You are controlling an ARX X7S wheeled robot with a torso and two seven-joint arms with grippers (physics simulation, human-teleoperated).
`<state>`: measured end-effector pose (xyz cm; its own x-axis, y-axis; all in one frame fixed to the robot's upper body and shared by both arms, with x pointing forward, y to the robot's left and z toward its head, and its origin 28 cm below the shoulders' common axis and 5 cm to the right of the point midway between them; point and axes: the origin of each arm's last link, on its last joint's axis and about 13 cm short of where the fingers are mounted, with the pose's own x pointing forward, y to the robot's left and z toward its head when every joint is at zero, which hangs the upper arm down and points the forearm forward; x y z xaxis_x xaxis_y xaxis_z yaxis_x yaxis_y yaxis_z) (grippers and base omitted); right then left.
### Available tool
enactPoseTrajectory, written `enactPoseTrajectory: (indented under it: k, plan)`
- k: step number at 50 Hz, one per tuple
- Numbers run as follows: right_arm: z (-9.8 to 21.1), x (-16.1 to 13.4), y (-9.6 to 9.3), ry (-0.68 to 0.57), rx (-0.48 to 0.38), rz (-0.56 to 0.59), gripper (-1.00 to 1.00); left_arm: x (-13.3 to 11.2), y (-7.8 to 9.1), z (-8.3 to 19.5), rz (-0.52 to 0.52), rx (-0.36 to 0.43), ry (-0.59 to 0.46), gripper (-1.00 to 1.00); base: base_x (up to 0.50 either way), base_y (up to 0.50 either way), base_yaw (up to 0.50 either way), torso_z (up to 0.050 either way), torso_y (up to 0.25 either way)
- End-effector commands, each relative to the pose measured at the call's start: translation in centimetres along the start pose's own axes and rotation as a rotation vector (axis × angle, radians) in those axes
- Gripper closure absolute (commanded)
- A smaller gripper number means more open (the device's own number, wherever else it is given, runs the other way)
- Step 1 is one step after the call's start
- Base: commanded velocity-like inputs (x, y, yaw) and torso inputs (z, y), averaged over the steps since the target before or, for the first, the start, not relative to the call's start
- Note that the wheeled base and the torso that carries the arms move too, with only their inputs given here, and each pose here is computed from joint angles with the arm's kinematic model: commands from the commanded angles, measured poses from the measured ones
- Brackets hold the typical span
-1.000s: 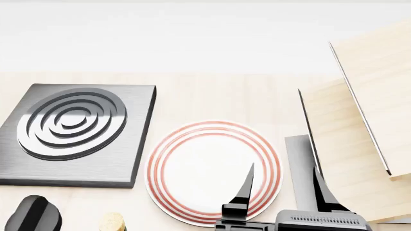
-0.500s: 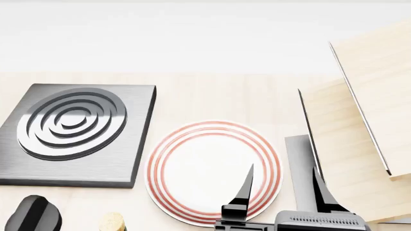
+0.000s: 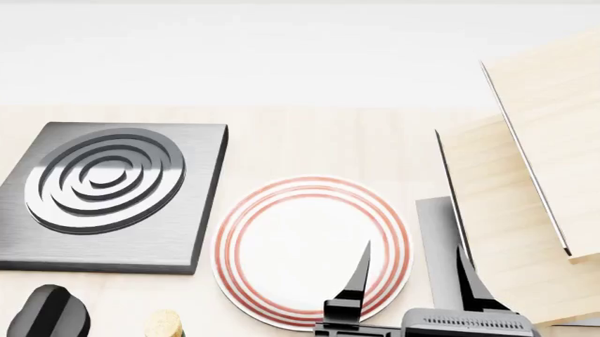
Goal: Pick up the akita bowl and put it on the plate.
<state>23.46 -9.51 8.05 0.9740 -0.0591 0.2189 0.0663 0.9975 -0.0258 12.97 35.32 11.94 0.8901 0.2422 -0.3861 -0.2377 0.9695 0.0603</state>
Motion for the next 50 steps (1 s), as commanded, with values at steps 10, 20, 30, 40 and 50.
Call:
enactPoseTrajectory:
  k: [10, 20, 30, 40, 50]
  plan:
    - [-0.5, 0.1, 0.1, 0.012, -0.004, 0.001, -1.0, 0.5, 0.1, -0.5, 0.003, -0.005, 0.032, -1.0, 0.0, 0.0, 0.0, 0.0, 0.0]
    - [-0.4, 0.0, 0.1, 0.012, -0.002, 0.0, -1.0, 0.8, 0.0, -0.9, -0.008, 0.01, 0.063, -1.0, 0.0, 0.0, 0.0, 0.0, 0.0]
    - [-0.6, 0.0, 0.1, 0.016, -0.002, 0.0, -1.0, 0.9, 0.2, -1.1, -0.007, 0.013, 0.079, -1.0, 0.0, 0.0, 0.0, 0.0, 0.0]
    - [-0.6, 0.0, 0.1, 0.018, -0.004, 0.001, -1.0, 0.9, 0.2, -1.1, -0.001, 0.019, 0.083, -1.0, 0.0, 0.0, 0.0, 0.0, 0.0]
    - [-0.6, 0.1, 0.1, 0.02, -0.004, 0.001, -1.0, 0.7, 0.2, -0.9, 0.011, 0.024, 0.079, -1.0, 0.0, 0.0, 0.0, 0.0, 0.0]
